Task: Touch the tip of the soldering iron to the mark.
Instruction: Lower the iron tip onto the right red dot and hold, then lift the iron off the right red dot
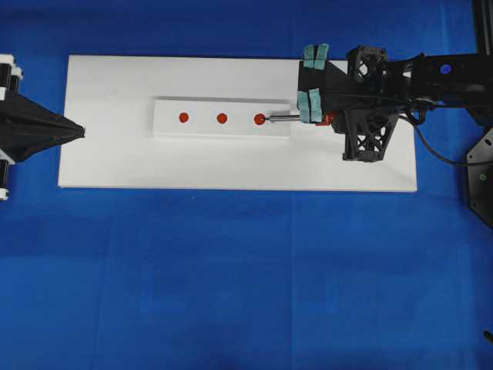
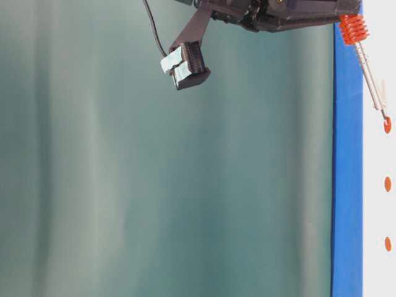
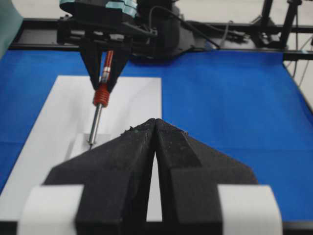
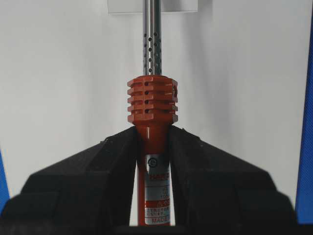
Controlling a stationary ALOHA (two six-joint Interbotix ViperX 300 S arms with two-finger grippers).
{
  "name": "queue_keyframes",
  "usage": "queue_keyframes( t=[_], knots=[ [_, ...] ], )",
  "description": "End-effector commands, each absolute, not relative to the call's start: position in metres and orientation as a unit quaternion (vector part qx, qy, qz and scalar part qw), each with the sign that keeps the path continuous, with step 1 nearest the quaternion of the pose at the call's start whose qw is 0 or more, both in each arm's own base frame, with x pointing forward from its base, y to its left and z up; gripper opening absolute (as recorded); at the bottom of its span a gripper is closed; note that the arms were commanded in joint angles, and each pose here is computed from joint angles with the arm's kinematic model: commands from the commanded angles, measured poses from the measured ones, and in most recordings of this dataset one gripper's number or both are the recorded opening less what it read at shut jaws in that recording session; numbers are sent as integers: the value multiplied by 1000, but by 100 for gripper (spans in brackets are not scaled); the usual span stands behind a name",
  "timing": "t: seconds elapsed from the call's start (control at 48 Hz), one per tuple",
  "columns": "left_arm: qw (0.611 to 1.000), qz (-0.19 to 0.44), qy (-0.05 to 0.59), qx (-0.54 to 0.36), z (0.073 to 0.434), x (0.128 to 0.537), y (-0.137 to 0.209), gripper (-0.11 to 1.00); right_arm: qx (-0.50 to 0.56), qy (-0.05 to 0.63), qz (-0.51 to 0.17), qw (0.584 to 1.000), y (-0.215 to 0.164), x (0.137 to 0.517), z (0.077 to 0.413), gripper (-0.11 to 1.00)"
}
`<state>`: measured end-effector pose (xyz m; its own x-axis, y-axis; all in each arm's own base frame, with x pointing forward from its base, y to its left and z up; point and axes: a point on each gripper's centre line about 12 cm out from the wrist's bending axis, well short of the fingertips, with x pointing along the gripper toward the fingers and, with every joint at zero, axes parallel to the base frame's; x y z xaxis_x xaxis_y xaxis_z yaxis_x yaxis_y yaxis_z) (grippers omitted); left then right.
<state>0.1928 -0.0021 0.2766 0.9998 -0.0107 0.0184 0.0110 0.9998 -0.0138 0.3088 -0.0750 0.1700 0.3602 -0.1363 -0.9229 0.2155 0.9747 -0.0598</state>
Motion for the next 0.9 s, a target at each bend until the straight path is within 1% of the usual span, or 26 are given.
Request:
queue_keyframes(
  t=[0.0,0.563,0.729,0.875],
  knots=[
    [1000,-5,-15,-6,281,194,-2,0,35,547,-108,830,-76,311,176,7],
    [1000,-5,-16,-6,282,194,-2,0,36,546,-108,830,-76,312,179,7],
    [1000,-6,-16,-7,282,194,-2,0,33,545,-110,830,-77,313,193,7],
    [1000,-6,-16,-6,282,194,-2,0,29,535,-114,836,-78,311,219,7]
  ],
)
